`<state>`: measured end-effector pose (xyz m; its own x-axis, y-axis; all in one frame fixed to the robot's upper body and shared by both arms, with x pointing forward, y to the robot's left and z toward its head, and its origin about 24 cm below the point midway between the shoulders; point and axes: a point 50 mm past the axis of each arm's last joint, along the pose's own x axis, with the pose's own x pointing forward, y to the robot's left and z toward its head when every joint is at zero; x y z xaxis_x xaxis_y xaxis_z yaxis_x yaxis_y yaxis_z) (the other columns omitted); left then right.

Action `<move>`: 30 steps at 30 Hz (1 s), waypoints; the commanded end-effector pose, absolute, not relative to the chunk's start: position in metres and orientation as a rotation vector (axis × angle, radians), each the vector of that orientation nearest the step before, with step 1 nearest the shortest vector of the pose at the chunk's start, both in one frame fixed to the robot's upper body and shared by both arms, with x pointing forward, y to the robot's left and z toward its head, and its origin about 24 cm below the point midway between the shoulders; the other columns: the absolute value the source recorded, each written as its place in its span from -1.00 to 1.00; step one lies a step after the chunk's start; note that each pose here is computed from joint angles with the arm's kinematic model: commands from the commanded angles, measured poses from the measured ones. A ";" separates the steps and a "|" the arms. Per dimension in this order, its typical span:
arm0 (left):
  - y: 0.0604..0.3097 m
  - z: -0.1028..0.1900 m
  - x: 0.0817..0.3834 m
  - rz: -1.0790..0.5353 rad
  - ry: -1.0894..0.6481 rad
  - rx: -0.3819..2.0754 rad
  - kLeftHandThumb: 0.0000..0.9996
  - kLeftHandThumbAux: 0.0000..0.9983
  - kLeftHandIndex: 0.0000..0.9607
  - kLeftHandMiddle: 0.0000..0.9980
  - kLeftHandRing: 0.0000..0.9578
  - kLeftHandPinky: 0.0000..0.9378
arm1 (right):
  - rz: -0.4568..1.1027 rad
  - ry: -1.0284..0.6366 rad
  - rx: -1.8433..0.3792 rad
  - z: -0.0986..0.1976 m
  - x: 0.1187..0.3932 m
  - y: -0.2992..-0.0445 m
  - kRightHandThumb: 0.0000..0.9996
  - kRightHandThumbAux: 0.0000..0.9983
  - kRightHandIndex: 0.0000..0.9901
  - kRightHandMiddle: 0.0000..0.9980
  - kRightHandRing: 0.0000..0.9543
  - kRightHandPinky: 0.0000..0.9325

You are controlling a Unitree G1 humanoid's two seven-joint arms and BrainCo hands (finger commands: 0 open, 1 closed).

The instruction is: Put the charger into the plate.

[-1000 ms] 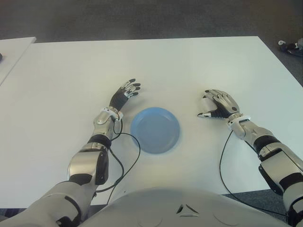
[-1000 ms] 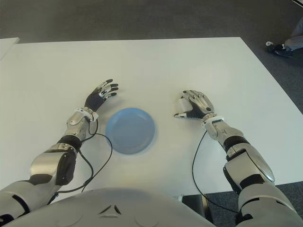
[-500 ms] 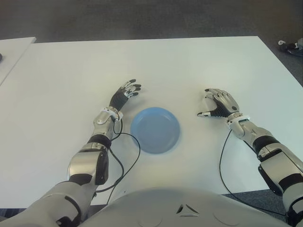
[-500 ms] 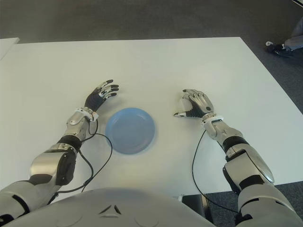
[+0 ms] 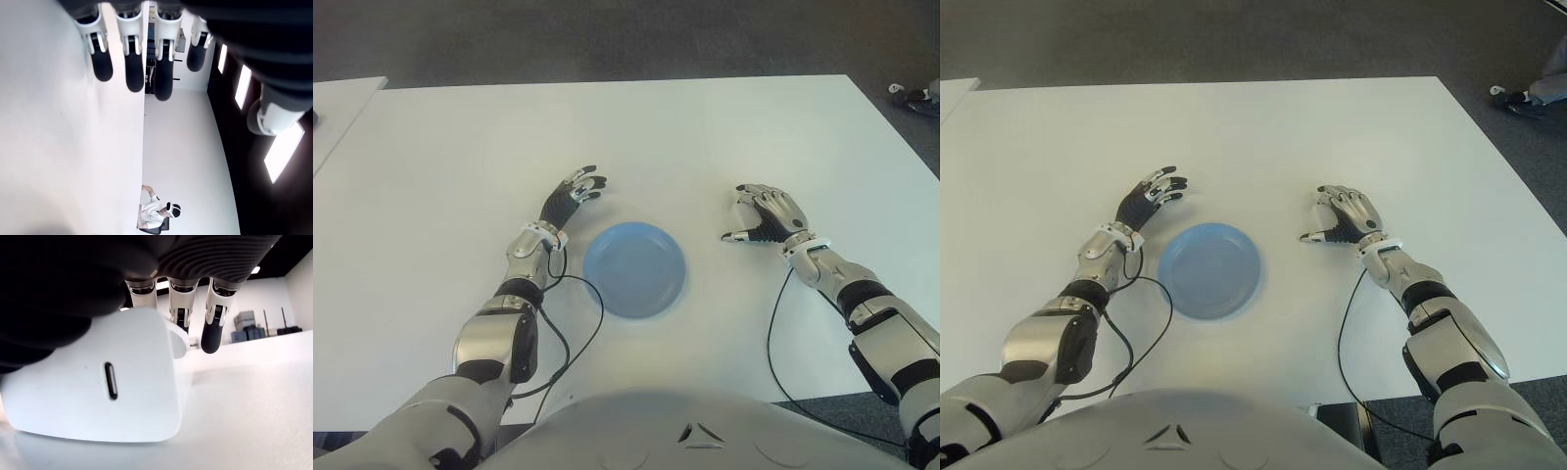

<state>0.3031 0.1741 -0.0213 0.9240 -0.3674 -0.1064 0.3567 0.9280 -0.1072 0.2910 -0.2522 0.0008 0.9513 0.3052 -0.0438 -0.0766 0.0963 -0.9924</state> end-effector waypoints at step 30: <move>0.170 -0.037 0.292 -0.379 0.208 -0.089 -1.00 -0.17 -0.67 -0.46 -0.51 -0.57 | 0.231 -0.573 -1.452 0.087 0.312 -0.233 0.20 0.55 0.65 0.80 0.87 0.93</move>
<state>0.3032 0.1727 -0.0211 0.9222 -0.3721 -0.1055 0.3617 0.9263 -0.1055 0.3117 -0.2357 0.0785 0.8538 0.4776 0.2073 0.1733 0.1149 -0.9781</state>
